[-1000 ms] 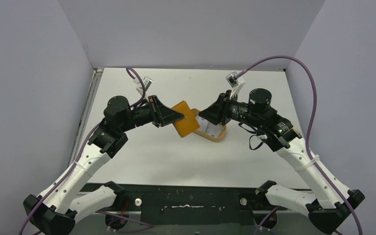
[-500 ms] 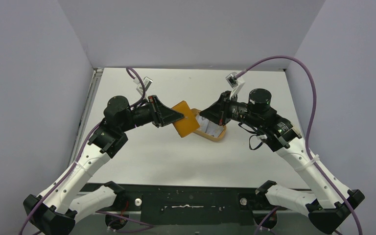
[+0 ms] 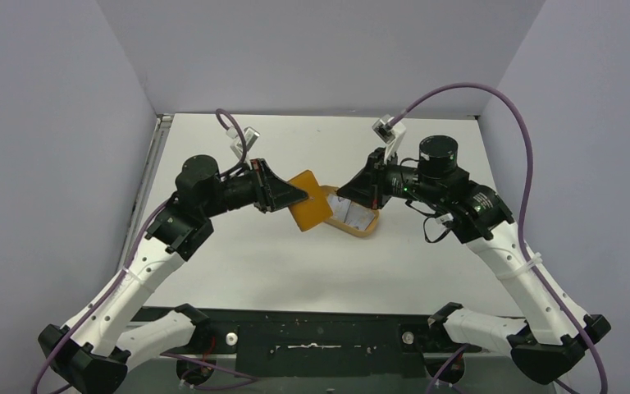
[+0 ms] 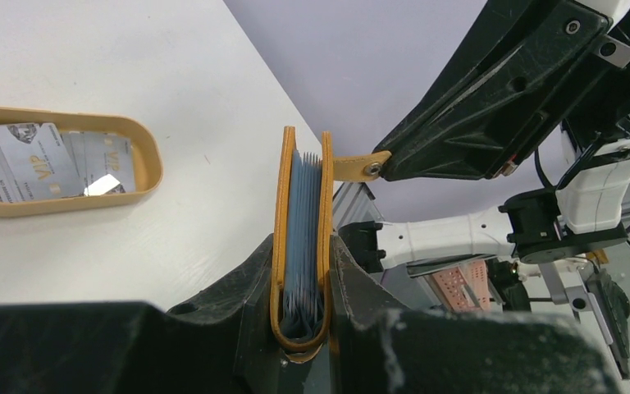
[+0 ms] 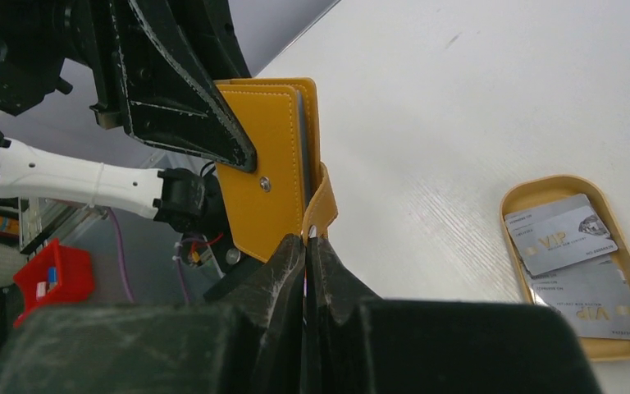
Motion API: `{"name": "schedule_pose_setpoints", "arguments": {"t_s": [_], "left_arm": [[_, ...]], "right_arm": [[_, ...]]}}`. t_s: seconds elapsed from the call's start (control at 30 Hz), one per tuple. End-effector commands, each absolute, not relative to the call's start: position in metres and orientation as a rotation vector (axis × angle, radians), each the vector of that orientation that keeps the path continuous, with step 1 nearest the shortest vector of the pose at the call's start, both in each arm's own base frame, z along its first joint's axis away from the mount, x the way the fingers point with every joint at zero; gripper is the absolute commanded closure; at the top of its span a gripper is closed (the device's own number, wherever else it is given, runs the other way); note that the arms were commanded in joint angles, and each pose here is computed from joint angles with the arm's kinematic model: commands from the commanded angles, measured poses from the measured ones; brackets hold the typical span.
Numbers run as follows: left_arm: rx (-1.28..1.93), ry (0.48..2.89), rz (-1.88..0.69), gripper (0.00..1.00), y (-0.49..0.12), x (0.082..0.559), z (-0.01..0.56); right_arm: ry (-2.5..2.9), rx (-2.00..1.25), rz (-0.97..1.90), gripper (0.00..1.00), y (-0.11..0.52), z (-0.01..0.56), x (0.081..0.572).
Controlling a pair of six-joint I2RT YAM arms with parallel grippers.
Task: Put the credit cards into the card holder
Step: Close the card holder at the center of the board.
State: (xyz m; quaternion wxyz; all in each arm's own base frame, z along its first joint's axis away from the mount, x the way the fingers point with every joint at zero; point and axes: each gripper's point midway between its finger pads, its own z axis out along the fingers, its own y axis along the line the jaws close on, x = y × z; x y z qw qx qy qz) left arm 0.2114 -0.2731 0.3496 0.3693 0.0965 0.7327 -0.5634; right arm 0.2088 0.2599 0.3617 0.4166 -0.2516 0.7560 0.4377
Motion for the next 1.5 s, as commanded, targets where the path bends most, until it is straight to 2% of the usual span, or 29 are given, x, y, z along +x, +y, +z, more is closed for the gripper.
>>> {"name": "schedule_pose_setpoints", "arguments": {"t_s": [0.0,0.57,1.47], "left_arm": [[0.304,1.830,-1.417,1.00,-0.273,0.213,0.375],[0.371,1.885,-1.391,1.00,-0.284,0.213,0.373],[0.362,1.892,-1.393,1.00,-0.287,0.216,0.374]], "right_arm": [[1.864,-0.757,1.114,1.00,0.261,0.373,0.198],[1.931,-0.811,1.135,1.00,0.293,0.356,0.205],[1.967,-0.829,1.167,1.00,0.311,0.342,0.203]]}}
